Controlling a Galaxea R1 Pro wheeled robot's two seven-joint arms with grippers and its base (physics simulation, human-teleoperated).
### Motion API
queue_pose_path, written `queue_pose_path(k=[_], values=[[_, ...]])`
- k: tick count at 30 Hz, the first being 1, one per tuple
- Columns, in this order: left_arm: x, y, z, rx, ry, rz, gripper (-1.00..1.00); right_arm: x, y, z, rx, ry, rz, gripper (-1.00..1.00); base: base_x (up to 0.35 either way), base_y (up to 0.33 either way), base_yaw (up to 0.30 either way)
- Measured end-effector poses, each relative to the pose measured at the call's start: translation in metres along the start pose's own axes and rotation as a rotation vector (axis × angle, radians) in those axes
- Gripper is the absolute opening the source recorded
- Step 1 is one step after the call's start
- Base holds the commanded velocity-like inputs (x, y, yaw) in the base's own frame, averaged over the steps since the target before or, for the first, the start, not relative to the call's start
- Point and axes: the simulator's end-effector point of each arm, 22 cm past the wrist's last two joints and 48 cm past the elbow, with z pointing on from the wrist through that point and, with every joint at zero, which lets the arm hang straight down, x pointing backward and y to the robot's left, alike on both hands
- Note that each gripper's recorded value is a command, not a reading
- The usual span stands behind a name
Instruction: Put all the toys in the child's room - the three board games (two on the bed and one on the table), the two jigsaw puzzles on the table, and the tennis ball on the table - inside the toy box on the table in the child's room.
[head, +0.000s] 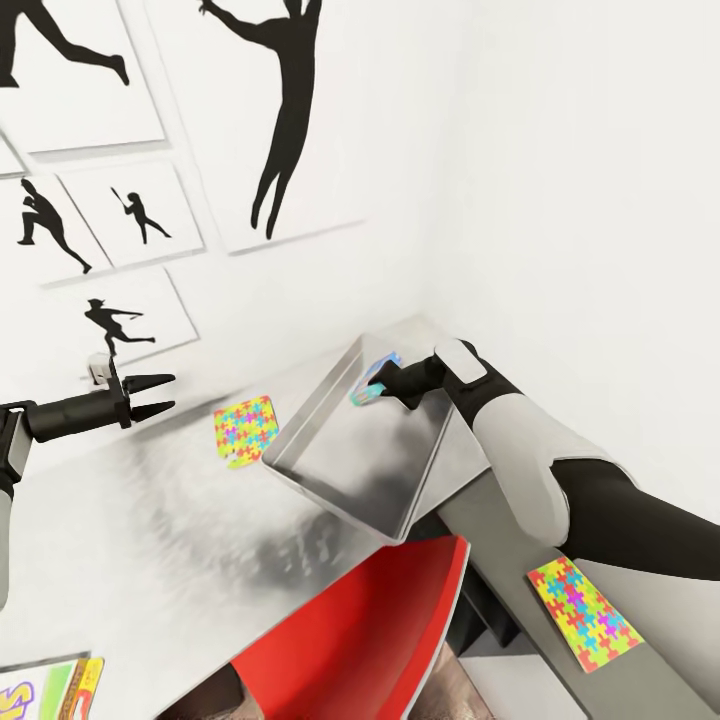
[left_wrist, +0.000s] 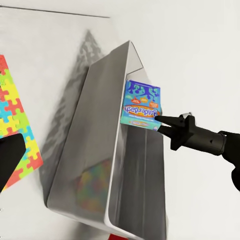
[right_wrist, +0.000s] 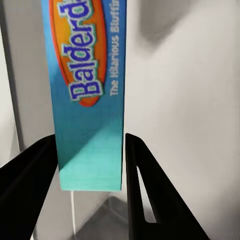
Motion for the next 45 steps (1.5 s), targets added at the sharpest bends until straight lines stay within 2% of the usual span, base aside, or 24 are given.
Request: queue_pose_path(k=[20,27,35,45], values=[[0.006,0.020,0.006,-0.017,0.013,-0.023,1.00,-0.006,-0.005,0.012,-0.007,-0.004,0.003,-1.00,0.000,0.000,0.000],[0.008,0.022,0.007,-0.018,0.015,-0.026,1.00,-0.005,-0.006,0.014,-0.006,-0.003,0.005,-1.00,0.000,0.000,0.000],[0.008,0.023,0.008,-0.019,0.016,-0.028,1.00,-0.013,-0.004,0.013,-0.011,-0.031,0.010,-1.00,0.000,0.000,0.000],[0.011,0.032,0.011,-0.027,0.023,-0.039,1.00,-0.011,-0.010,0.022,-0.008,-0.023,0.018,-1.00,0.000,0.000,0.000]])
